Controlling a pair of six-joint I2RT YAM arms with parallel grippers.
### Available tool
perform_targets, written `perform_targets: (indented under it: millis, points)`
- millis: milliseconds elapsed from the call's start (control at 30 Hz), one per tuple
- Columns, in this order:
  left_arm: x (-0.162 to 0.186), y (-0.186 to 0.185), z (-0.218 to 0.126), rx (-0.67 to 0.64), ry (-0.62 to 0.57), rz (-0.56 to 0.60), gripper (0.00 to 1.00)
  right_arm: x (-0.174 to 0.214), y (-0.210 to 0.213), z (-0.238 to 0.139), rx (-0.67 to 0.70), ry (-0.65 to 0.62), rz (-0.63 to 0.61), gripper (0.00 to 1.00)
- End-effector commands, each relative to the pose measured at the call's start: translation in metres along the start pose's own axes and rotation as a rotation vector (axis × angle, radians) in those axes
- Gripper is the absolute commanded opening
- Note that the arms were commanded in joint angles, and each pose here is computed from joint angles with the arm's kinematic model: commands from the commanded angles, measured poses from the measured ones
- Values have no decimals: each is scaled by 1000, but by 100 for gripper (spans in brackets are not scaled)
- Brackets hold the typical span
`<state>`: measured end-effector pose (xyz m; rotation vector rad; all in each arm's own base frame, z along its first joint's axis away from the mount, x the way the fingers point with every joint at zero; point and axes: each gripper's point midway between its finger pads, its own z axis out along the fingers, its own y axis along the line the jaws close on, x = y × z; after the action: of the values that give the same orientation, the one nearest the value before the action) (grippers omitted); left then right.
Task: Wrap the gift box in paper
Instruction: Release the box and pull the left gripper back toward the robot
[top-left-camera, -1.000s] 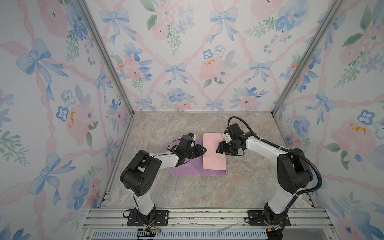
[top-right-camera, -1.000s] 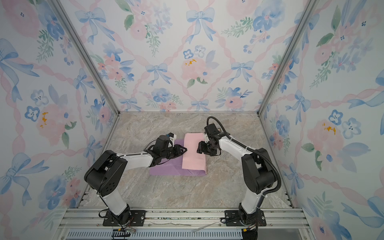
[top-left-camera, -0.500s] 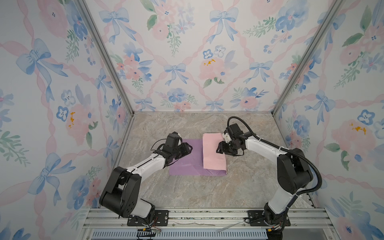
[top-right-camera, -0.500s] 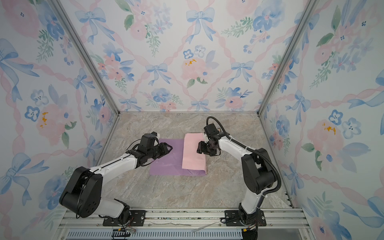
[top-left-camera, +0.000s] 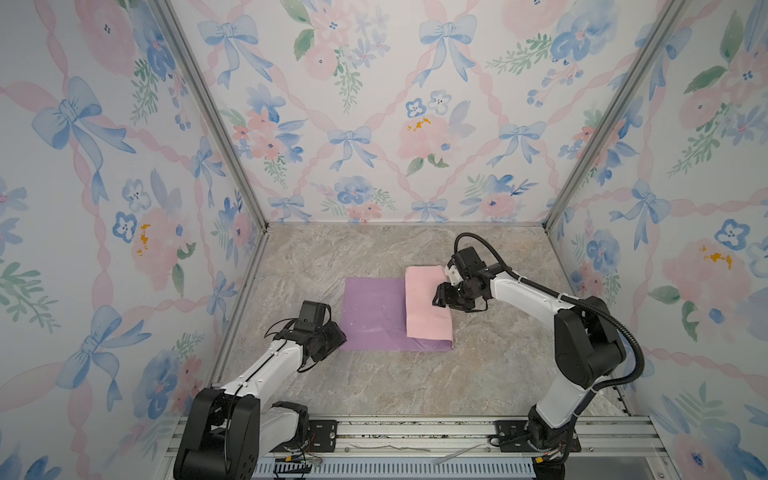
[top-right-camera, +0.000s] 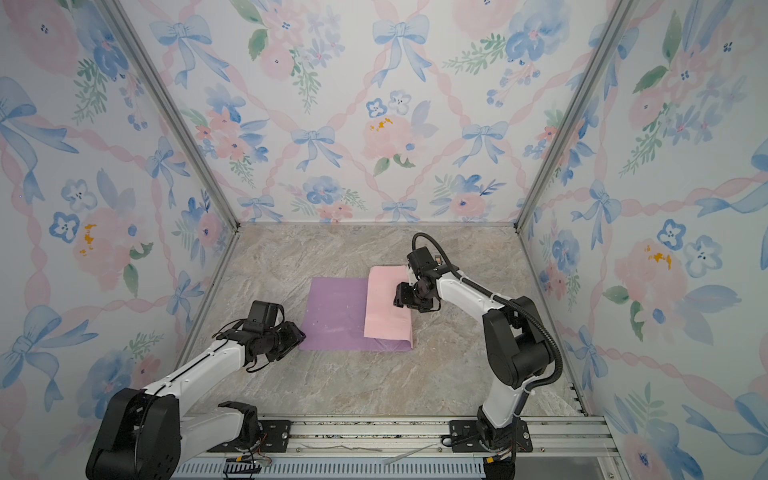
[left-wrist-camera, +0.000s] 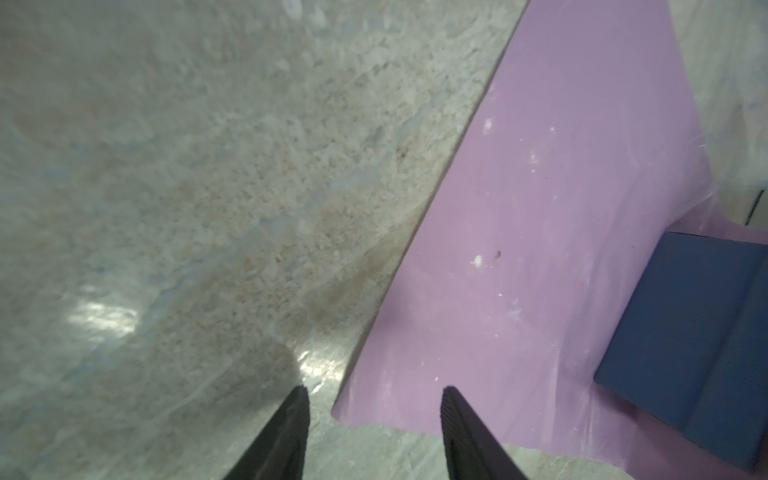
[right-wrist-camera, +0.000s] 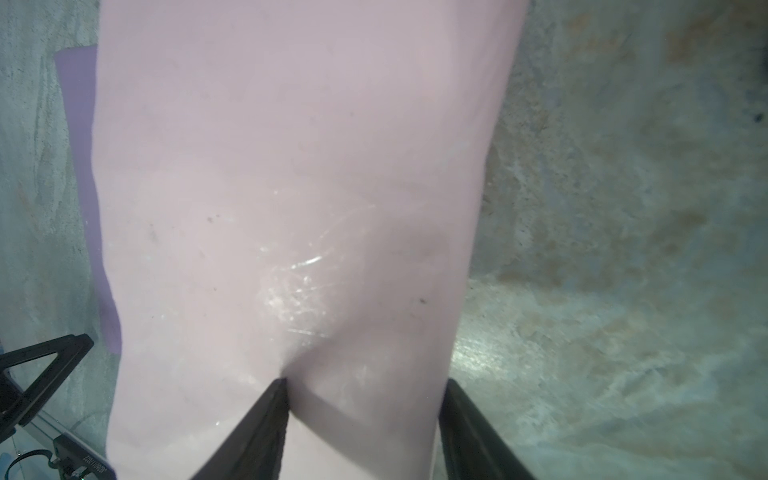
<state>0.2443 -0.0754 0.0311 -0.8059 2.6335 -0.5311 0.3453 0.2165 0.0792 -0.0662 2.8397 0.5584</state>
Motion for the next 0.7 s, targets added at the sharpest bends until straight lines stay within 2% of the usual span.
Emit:
perform_targets:
  millis: [0,133,233,500,667]
  points:
    - [7,13,3,-43,23,-23,53,22,-24,14,118,70,-11,59]
    - [12,12,12,-35,70,-7,48,23,-25,15,117,72,-11,59]
    - [16,2,17,32,88,-19,46,21,-24,14,115,66,-9,59]
    - [6,-34,17,209,69,-28,48,20,-20,14,98,59,-7,59]
    - [-2,-49,13,267,48,-25,49,21,-19,15,98,60,-6,59]
